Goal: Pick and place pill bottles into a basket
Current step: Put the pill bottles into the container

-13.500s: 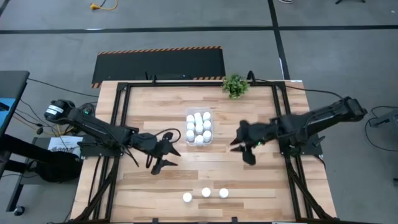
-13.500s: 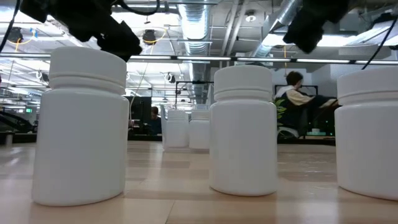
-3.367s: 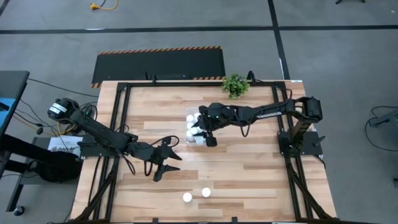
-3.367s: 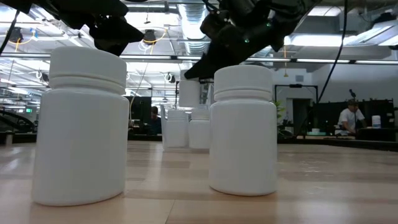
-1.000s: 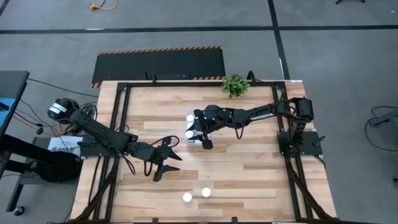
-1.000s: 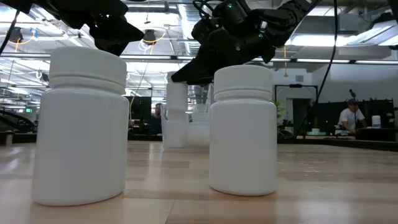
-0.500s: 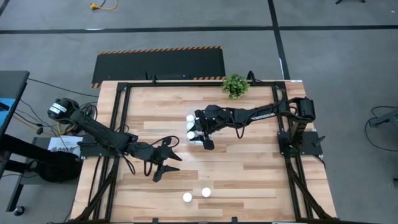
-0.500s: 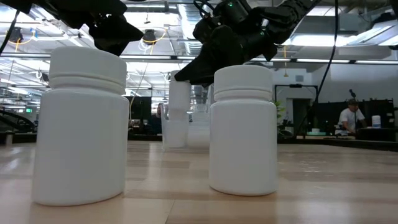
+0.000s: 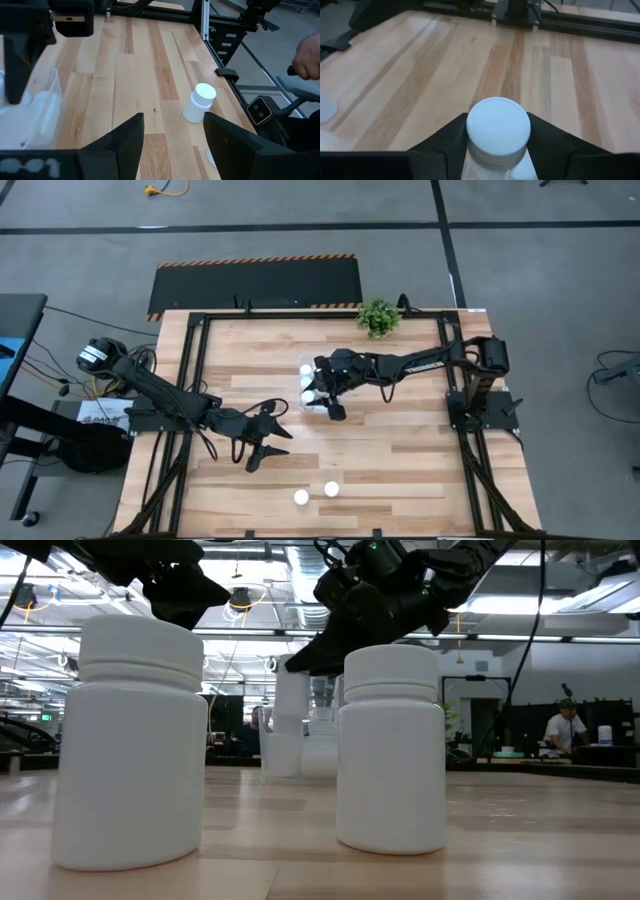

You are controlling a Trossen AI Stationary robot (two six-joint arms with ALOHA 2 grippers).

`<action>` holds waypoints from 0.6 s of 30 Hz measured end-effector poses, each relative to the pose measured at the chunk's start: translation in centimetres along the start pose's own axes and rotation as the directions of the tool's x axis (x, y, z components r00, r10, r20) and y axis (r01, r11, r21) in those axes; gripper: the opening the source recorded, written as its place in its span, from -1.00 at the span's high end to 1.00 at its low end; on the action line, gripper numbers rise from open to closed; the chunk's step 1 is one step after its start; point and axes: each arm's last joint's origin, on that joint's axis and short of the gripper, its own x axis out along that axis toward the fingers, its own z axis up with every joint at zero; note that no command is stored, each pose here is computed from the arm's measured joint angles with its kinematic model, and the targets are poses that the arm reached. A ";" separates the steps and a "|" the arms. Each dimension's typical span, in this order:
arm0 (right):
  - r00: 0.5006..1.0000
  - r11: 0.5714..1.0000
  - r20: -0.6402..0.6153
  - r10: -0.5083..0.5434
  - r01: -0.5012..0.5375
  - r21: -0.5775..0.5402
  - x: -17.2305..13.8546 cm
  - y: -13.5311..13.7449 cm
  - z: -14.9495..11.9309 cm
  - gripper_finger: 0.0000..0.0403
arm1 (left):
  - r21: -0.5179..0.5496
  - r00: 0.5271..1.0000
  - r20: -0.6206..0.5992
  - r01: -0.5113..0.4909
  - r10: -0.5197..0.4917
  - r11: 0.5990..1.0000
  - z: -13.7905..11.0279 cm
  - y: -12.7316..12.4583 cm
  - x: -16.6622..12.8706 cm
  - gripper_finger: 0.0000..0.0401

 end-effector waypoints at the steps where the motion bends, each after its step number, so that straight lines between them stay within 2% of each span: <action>1: 1.000 1.000 -0.005 -0.010 0.010 -0.002 -0.3 0.0 0.2 0.14 | 0.000 1.000 0.000 0.000 0.000 1.000 0.0 0.0 0.0 0.03; 6: 0.999 1.000 -0.036 -0.025 0.025 -0.016 -2.1 0.1 0.9 0.23 | -0.005 1.000 -0.006 0.014 -0.014 1.000 0.0 0.0 0.0 0.03; 10: 0.999 0.999 -0.029 -0.038 0.037 -0.011 -3.3 -0.1 1.6 0.19 | -0.005 1.000 -0.007 0.014 -0.014 1.000 0.0 0.0 0.0 0.03; 14: 0.997 0.999 -0.064 -0.035 0.036 0.017 -3.2 -0.4 1.0 0.11 | -0.004 1.000 -0.011 0.012 -0.012 1.000 -0.1 0.0 0.0 0.03; 18: 0.996 0.999 -0.084 -0.030 0.033 0.027 -2.3 -0.6 0.3 0.16 | -0.003 1.000 -0.011 0.012 -0.012 1.000 -0.1 0.0 0.0 0.03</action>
